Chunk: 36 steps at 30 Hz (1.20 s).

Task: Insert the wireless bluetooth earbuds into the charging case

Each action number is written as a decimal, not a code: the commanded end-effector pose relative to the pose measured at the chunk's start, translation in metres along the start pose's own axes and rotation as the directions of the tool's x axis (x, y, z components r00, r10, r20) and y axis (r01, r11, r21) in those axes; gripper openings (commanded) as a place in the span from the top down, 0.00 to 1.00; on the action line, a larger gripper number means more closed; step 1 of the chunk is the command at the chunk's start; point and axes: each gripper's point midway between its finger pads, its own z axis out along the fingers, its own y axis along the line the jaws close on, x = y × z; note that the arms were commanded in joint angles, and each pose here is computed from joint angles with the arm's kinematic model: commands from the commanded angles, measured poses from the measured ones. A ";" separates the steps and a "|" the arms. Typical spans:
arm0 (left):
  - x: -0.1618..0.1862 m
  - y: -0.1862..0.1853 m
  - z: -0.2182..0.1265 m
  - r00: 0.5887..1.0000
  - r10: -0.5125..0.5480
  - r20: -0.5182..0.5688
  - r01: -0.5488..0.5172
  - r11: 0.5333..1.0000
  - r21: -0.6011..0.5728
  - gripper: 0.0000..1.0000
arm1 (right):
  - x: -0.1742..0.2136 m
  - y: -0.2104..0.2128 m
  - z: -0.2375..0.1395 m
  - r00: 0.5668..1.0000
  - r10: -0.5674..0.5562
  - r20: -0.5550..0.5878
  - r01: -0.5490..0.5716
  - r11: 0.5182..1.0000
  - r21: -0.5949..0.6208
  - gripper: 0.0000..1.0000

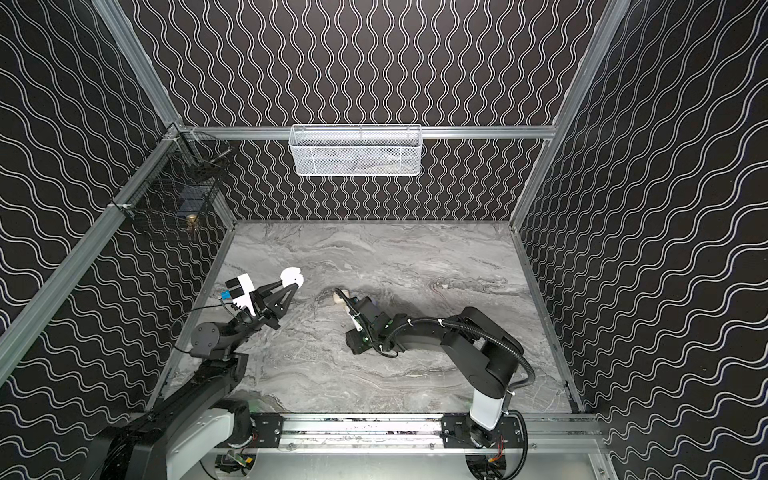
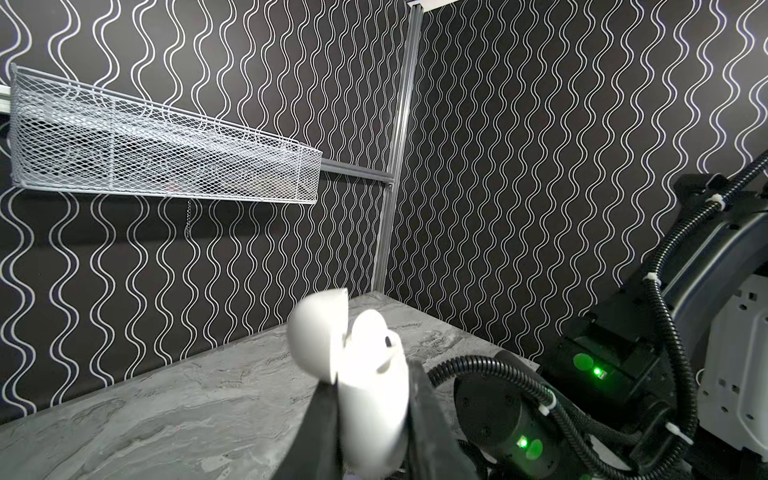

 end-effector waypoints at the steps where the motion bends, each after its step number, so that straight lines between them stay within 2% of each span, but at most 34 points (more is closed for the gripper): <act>1: -0.006 -0.002 -0.002 0.999 0.029 0.024 -0.029 1.000 0.000 1.00 | 0.018 0.005 -0.001 0.998 0.033 -0.059 -0.035 0.999 -0.021 0.44; 8: -0.008 -0.003 -0.003 0.999 0.035 0.026 -0.035 0.999 -0.005 1.00 | 0.021 0.021 -0.007 0.998 0.025 -0.055 -0.028 0.999 -0.046 0.50; 13: -0.009 -0.003 -0.003 0.999 0.035 0.030 -0.035 0.999 -0.005 1.00 | 0.019 0.026 -0.014 0.999 0.034 -0.042 -0.035 0.999 -0.017 0.51; 20: -0.011 -0.005 -0.003 0.999 0.036 0.035 -0.036 0.999 -0.001 1.00 | 0.007 0.006 -0.025 0.997 0.071 0.008 -0.072 0.990 0.125 0.49; 28: -0.014 -0.007 -0.003 0.998 0.045 0.035 -0.045 0.999 0.006 1.00 | -0.008 0.007 -0.006 0.999 0.046 -0.021 -0.042 0.984 0.172 0.49; 36: -0.016 -0.009 -0.004 0.998 0.048 0.041 -0.048 0.999 0.009 1.00 | -0.001 0.000 0.003 0.997 0.039 -0.064 -0.025 0.975 0.221 0.54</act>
